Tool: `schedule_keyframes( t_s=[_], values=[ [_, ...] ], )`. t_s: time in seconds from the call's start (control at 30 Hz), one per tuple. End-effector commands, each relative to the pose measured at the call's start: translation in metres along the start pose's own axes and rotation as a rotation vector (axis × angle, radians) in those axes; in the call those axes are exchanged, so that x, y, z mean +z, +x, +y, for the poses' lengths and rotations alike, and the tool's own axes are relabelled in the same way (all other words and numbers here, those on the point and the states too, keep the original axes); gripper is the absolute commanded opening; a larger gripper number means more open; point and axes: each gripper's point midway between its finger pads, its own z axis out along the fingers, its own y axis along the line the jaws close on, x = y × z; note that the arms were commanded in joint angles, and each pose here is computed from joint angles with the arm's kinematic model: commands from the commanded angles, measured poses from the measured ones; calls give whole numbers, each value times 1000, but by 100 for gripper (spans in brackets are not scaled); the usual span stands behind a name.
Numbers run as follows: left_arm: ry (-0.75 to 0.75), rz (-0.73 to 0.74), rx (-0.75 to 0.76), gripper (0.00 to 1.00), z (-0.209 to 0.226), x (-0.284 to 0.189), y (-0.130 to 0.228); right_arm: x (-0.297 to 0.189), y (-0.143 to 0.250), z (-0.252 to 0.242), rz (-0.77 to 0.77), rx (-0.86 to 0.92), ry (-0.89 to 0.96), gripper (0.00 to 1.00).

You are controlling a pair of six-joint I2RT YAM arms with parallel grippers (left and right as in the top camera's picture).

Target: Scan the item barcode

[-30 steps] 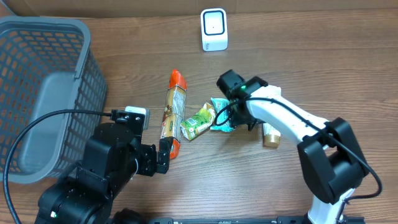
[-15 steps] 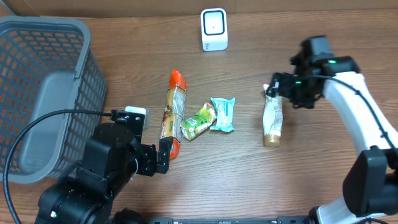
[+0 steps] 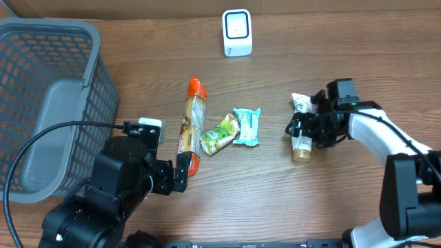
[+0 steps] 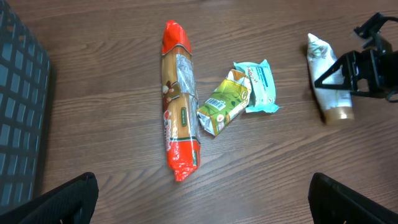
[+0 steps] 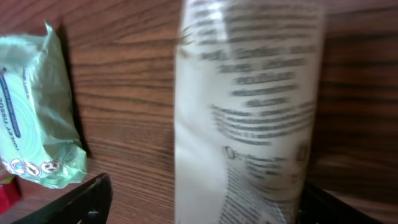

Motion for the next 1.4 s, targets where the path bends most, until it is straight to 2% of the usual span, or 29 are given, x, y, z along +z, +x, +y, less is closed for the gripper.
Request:
schedule_keyframes(
  t_s=[0.0,0.03,0.1,0.33,0.53,0.7,0.8,0.9,0.93,0.97,1.0,1.07,1.17,1.27,1.37],
  values=[
    [6,-2,9,99,-1,0,0,4,-2,0,-32,6,64,64],
    [6,-2,9,100,-1,0,0,4,-3,-3,-38,16,87,53],
    [6,-2,9,100,-1,0,0,5,-3,-6,-48,40,122,38],
    [6,-2,9,100,-1,0,0,1,-7,-7,-64,122,141,5],
    [6,-2,9,100,-1,0,0,-32,-7,-44,-180,471,385,4],
    [6,-2,9,100,-1,0,0,-35,1,-25,-165,683,284,4],
    [6,-2,9,100,-1,0,0,-29,6,-6,-111,757,193,8],
    [6,-1,9,100,-1,0,0,-25,7,8,-100,816,151,18],
    [6,-1,9,100,-1,0,0,-23,7,12,-102,835,140,29],
    [6,0,9,100,-1,0,0,-22,6,17,-107,853,133,47],
    [5,1,9,99,-1,0,0,-21,5,21,-112,861,125,57],
    [6,1,9,100,-1,0,0,-18,-1,31,-137,825,98,67],
    [6,1,9,100,-1,0,0,-16,-10,38,-182,708,94,69],
    [6,1,9,100,-1,0,0,-21,-23,44,-215,421,103,69],
    [5,1,9,100,0,0,0,-34,-33,49,-219,221,107,70]
  ],
)
